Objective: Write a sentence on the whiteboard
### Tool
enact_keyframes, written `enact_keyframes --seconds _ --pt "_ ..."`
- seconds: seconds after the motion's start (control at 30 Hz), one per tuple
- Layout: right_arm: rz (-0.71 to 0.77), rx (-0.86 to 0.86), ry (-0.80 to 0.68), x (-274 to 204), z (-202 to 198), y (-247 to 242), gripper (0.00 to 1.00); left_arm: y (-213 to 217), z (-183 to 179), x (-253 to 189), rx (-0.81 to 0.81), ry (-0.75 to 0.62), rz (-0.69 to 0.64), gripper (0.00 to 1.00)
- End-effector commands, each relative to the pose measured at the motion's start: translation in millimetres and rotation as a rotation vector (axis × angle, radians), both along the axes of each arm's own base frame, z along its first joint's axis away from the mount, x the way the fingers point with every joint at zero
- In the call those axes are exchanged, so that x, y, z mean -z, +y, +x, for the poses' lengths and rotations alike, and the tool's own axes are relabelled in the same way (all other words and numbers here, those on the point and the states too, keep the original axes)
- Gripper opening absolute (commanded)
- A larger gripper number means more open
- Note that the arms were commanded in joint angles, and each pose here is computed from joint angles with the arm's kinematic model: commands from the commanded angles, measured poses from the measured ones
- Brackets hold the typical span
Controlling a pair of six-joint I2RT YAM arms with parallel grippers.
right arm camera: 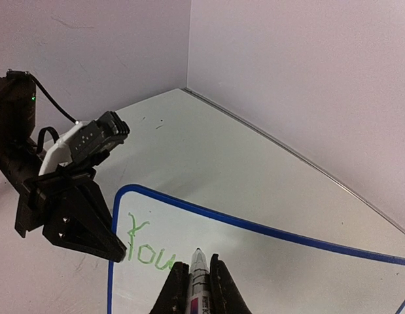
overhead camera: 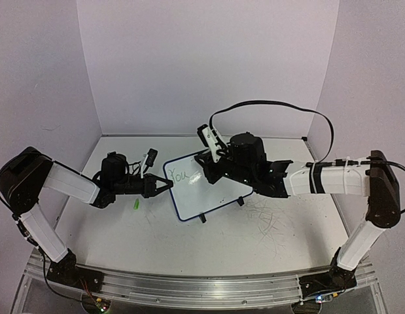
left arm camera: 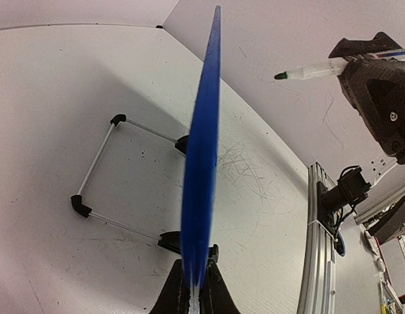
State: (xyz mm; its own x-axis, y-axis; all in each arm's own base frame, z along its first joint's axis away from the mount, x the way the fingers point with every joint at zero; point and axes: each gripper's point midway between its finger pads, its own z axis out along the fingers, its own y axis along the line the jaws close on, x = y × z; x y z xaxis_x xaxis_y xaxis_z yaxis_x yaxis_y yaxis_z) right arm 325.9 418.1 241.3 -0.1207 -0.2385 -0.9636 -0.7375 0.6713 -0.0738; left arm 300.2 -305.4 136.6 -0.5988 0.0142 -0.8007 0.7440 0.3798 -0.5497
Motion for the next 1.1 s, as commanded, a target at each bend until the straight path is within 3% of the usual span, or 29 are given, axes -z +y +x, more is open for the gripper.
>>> enact_keyframes --seconds 0.0,0.33,0.77,1.07 --pt "-0.005 0.048 -0.063 -20.4 1.4 -12.8 0.00 3.9 -1.0 10.5 -0.009 0.012 0.049 0.00" --pt "-0.033 0.039 -0.097 -15.9 5.3 -8.2 0.00 0.8 3.2 2.5 0.003 -0.024 0.044 0.00" --pt "-0.017 -0.112 -0.065 -7.3 -30.2 5.4 0.00 5.5 2.2 -0.2 -0.021 -0.031 0.052 0.00" --pt "-0.030 -0.012 -0.065 -3.9 -19.3 -7.3 0.00 4.6 7.5 1.7 -0.036 -0.021 0.058 0.00"
